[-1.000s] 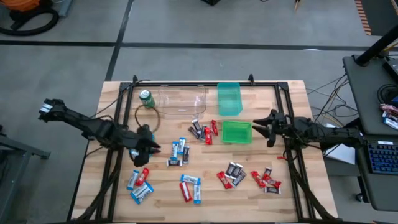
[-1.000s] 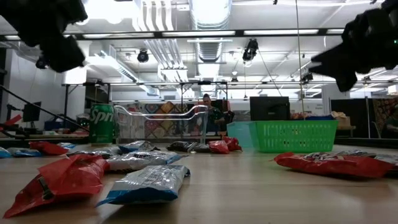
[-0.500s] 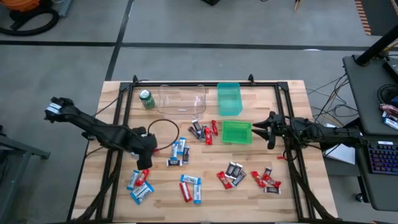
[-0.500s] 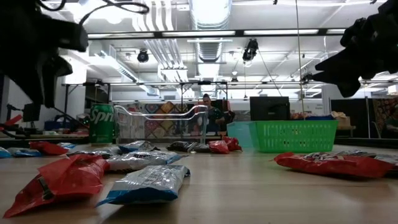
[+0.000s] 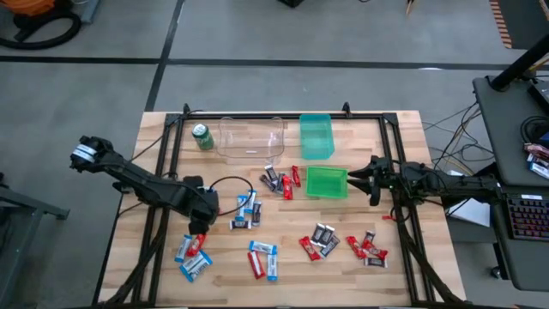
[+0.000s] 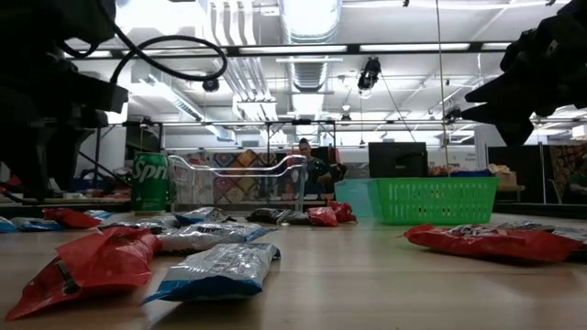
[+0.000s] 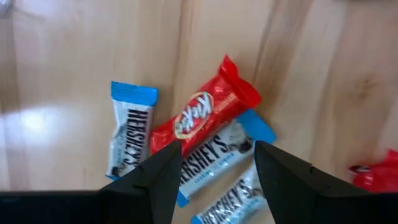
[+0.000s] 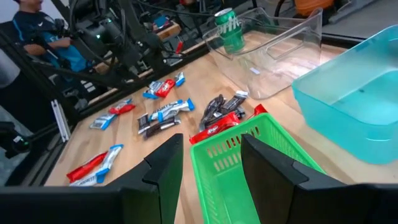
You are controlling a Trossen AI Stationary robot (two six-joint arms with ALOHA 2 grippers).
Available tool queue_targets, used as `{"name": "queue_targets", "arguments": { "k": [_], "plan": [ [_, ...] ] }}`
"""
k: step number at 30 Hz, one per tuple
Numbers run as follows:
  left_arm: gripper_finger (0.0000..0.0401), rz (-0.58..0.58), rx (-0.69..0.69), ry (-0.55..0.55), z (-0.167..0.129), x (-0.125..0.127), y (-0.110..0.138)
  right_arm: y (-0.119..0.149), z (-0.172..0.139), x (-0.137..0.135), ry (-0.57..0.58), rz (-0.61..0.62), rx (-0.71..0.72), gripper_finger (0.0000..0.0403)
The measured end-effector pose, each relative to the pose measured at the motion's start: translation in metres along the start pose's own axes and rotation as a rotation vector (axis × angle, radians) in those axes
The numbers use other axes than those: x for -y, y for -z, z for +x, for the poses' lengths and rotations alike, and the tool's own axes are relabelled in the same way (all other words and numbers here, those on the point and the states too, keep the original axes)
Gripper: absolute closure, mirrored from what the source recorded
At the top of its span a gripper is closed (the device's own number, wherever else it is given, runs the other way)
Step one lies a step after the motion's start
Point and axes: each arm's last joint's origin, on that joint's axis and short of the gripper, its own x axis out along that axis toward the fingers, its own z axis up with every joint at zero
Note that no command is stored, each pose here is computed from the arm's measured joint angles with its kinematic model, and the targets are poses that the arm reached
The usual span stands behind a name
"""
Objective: Sort candy
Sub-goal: Put the red chocolate bar into the transparent bin
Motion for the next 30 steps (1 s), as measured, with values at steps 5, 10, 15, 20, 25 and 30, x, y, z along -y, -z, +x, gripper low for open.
{"name": "queue_targets", "arguments": {
  "k": [5,10,15,20,25,30],
  "plan": [
    [0.0215,0.02,-0.003,-0.043,0.006,0.002,-0.002,0.0,0.0,0.0,0.002,0.0,-0.005,0.0252],
    [0.0215,0.029,0.027,-0.089,0.015,0.004,-0.005,0.0,0.0,0.0,0.002,0.0,-0.006,0.0252],
    [0.0225,0.037,0.056,-0.078,0.03,0.007,-0.004,0.0,0.0,0.0,0.002,0.0,-0.006,0.0252],
    [0.026,0.028,0.046,-0.069,0.038,0.01,-0.004,0.0,0.0,0.0,0.002,0.011,-0.006,0.0252],
    [0.0332,0.029,0.042,-0.078,0.04,0.011,-0.005,0.0,0.0,0.0,0.001,0.014,-0.005,0.0252],
    [0.0392,0.015,0.057,-0.061,0.036,0.011,-0.006,0.0,0.0,0.0,0.003,0.015,-0.004,0.0252]
  ]
}}
